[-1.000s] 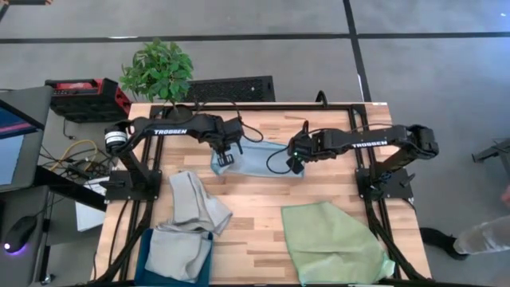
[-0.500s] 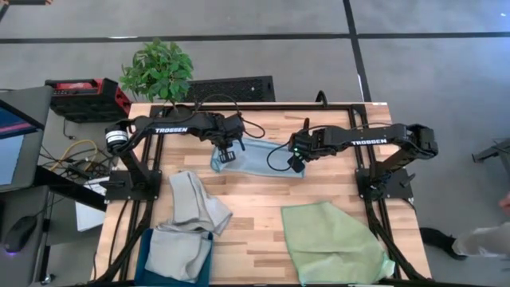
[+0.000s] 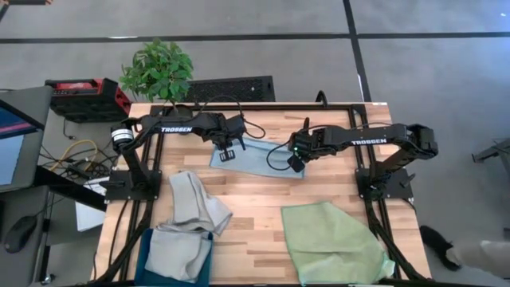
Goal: Fold microfiber towels
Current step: Fold the blue microfiber towel
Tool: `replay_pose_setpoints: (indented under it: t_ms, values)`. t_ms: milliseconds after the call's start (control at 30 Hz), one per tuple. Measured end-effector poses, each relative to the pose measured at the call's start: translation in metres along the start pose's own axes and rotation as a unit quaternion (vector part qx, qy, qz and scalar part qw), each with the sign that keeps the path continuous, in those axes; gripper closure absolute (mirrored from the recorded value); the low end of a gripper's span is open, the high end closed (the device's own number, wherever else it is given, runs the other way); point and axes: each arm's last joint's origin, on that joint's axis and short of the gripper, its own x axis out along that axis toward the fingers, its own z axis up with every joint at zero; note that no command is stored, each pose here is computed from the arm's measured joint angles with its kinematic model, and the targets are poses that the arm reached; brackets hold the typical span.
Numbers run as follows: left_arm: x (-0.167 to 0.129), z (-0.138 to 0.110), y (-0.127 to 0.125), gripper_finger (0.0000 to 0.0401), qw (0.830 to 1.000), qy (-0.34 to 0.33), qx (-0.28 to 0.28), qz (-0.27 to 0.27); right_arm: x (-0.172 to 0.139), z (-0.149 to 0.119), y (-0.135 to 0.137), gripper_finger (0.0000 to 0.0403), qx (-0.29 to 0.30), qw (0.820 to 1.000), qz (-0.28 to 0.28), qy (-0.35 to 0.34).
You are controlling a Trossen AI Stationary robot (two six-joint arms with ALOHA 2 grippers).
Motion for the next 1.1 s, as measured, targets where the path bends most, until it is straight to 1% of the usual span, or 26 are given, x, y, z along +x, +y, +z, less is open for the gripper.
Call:
replay_pose_setpoints:
  t_ms: [133, 267, 367, 400, 433, 500, 600, 700, 833, 933, 1000, 1100]
  values:
    - [0.000, 0.000, 0.002, 0.0307, 1.000, -0.001, -0.006, 0.001, 0.000, 0.001, -0.001, 0.0303, 0.003, 1.000, 0.000, -0.001]
    - [0.001, -0.001, 0.003, 0.0282, 1.000, 0.004, -0.021, -0.003, 0.001, 0.002, -0.003, 0.0255, 0.008, 1.000, -0.004, -0.002]
    - [0.000, -0.003, 0.001, 0.0274, 0.999, 0.013, -0.033, -0.030, 0.001, 0.003, -0.004, 0.0220, 0.005, 1.000, 0.002, 0.003]
    - [-0.002, -0.004, 0.000, 0.0274, 0.998, 0.016, -0.034, -0.043, 0.001, 0.003, -0.004, 0.0210, -0.004, 1.000, 0.008, 0.006]
    - [-0.004, -0.005, -0.001, 0.0273, 0.998, 0.015, -0.031, -0.062, 0.001, 0.002, -0.003, 0.0202, -0.022, 1.000, 0.018, 0.011]
    - [-0.011, -0.008, -0.005, 0.0273, 0.994, 0.014, -0.020, -0.105, 0.000, 0.000, 0.001, 0.0189, -0.075, 0.995, 0.054, 0.027]
    - [-0.025, -0.010, -0.010, 0.0273, 0.988, -0.004, -0.020, -0.152, -0.002, -0.005, 0.009, 0.0181, -0.149, 0.981, 0.116, 0.046]
    - [-0.043, -0.012, -0.014, 0.0273, 0.985, -0.030, -0.015, -0.167, -0.005, -0.009, 0.020, 0.0179, -0.217, 0.963, 0.157, 0.039]
    - [-0.066, -0.017, -0.015, 0.0273, 0.984, -0.067, -0.017, -0.164, -0.009, -0.014, 0.030, 0.0179, -0.314, 0.934, 0.170, 0.018]
    - [-0.081, -0.021, -0.013, 0.0273, 0.982, -0.090, -0.029, -0.165, -0.009, -0.016, 0.033, 0.0179, -0.344, 0.923, 0.173, 0.010]
    - [-0.089, -0.024, -0.012, 0.0273, 0.980, -0.100, -0.039, -0.166, -0.006, -0.017, 0.034, 0.0179, -0.345, 0.922, 0.176, -0.001]
    - [-0.099, -0.028, -0.011, 0.0273, 0.978, -0.115, -0.053, -0.168, 0.004, -0.022, 0.033, 0.0180, -0.336, 0.925, 0.178, -0.007]
